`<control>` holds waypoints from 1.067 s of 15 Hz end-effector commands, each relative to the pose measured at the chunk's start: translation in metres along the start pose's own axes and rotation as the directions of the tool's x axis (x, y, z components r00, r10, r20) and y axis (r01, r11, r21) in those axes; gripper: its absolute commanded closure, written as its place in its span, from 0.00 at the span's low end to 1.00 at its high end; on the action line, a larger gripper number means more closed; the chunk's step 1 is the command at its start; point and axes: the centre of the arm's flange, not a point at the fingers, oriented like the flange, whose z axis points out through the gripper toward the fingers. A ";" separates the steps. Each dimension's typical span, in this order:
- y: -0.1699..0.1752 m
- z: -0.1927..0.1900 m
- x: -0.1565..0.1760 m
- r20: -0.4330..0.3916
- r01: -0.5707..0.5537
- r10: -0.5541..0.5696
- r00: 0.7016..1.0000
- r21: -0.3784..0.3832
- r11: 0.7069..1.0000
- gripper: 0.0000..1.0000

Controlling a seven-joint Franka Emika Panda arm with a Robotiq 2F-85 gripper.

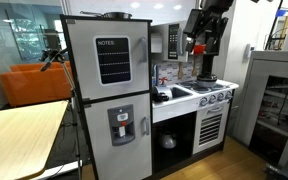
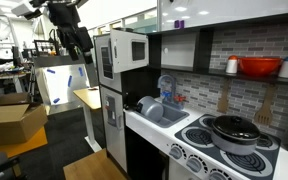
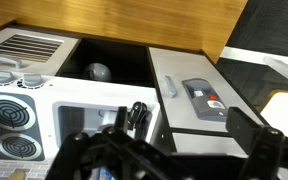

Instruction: Move the pot from the sink to the top cabinet then close the cabinet door

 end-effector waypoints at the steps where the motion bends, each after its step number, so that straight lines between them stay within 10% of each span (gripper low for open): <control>1: -0.005 0.027 0.009 -0.027 -0.044 0.044 0.999 -0.004 0.999 0.00; 16: -0.015 0.114 0.009 -0.133 -0.156 0.155 0.979 0.001 0.988 0.00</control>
